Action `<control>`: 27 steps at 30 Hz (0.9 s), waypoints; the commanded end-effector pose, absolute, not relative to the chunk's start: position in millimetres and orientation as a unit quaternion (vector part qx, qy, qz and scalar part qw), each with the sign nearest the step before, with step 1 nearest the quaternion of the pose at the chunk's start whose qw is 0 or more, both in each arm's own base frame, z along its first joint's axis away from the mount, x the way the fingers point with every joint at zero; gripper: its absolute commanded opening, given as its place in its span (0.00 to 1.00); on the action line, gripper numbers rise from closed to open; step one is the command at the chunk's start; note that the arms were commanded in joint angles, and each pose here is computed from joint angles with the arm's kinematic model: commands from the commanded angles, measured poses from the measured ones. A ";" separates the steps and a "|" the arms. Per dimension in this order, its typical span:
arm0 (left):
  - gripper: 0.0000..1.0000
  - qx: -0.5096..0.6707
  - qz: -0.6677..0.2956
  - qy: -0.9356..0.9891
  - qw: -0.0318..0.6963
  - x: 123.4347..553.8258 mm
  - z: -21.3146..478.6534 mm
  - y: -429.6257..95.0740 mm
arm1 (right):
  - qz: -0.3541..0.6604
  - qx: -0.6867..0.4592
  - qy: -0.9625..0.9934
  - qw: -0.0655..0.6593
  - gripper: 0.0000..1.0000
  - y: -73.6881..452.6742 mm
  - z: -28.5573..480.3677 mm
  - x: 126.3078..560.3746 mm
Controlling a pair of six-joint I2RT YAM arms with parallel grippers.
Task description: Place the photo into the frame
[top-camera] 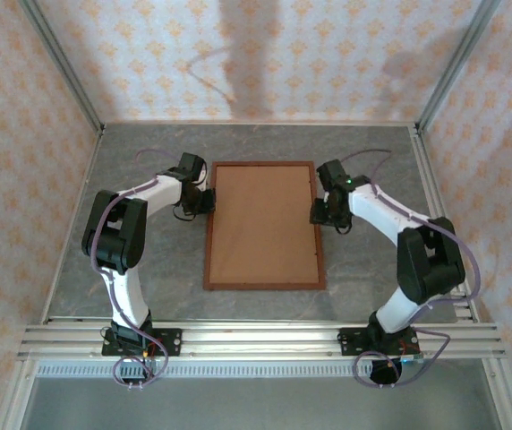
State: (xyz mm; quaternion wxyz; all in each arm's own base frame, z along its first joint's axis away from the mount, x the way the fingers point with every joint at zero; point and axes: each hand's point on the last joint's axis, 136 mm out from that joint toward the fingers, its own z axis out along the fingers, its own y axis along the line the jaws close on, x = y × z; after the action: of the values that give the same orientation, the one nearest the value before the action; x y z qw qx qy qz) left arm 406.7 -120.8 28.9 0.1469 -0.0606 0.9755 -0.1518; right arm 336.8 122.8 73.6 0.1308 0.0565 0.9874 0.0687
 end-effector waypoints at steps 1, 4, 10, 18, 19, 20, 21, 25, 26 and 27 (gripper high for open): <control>0.07 -0.060 -0.159 0.974 0.148 400.3 39.3 -125.5 | 0.111 0.062 0.982 0.137 0.51 136.5 68.7 368.2; 0.08 -0.059 -0.159 0.974 0.148 400.2 40.1 -125.5 | 0.120 0.063 0.982 0.132 0.51 142.2 60.5 384.7; 0.08 -0.060 -0.161 0.974 0.151 400.7 41.8 -126.3 | 0.100 0.066 0.984 0.135 0.46 137.0 46.9 406.7; 0.08 -0.060 -0.162 0.973 0.153 400.1 43.4 -126.1 | 0.075 0.059 0.988 0.121 0.29 130.6 26.6 409.4; 0.08 -0.060 -0.162 0.973 0.153 400.0 43.6 -126.3 | 0.072 0.057 0.989 0.120 0.27 130.2 25.8 408.2; 0.08 -0.061 -0.163 0.973 0.153 399.9 44.2 -126.2 | 0.069 0.056 0.989 0.118 0.24 128.6 25.1 406.6; 0.09 -0.061 -0.163 0.972 0.155 399.6 45.4 -126.2 | 0.066 0.054 0.989 0.117 0.22 127.3 24.6 404.9; 0.12 -0.067 -0.174 0.968 0.167 401.9 53.1 -128.2 | 0.063 0.048 0.990 0.115 0.15 125.7 24.4 400.0; 0.15 -0.069 -0.173 0.967 0.173 403.9 55.4 -127.9 | 0.062 0.046 0.991 0.113 0.14 125.1 23.1 398.5; 0.19 -0.073 -0.171 0.966 0.179 406.6 58.3 -126.5 | 0.060 0.046 0.991 0.112 0.14 124.5 22.5 398.5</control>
State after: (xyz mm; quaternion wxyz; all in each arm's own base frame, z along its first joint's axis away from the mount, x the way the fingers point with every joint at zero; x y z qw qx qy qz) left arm 399.0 -119.4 29.6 0.1426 -0.0742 0.9750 -0.1536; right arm 404.7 135.2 30.0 0.1185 0.0469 0.9879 0.0882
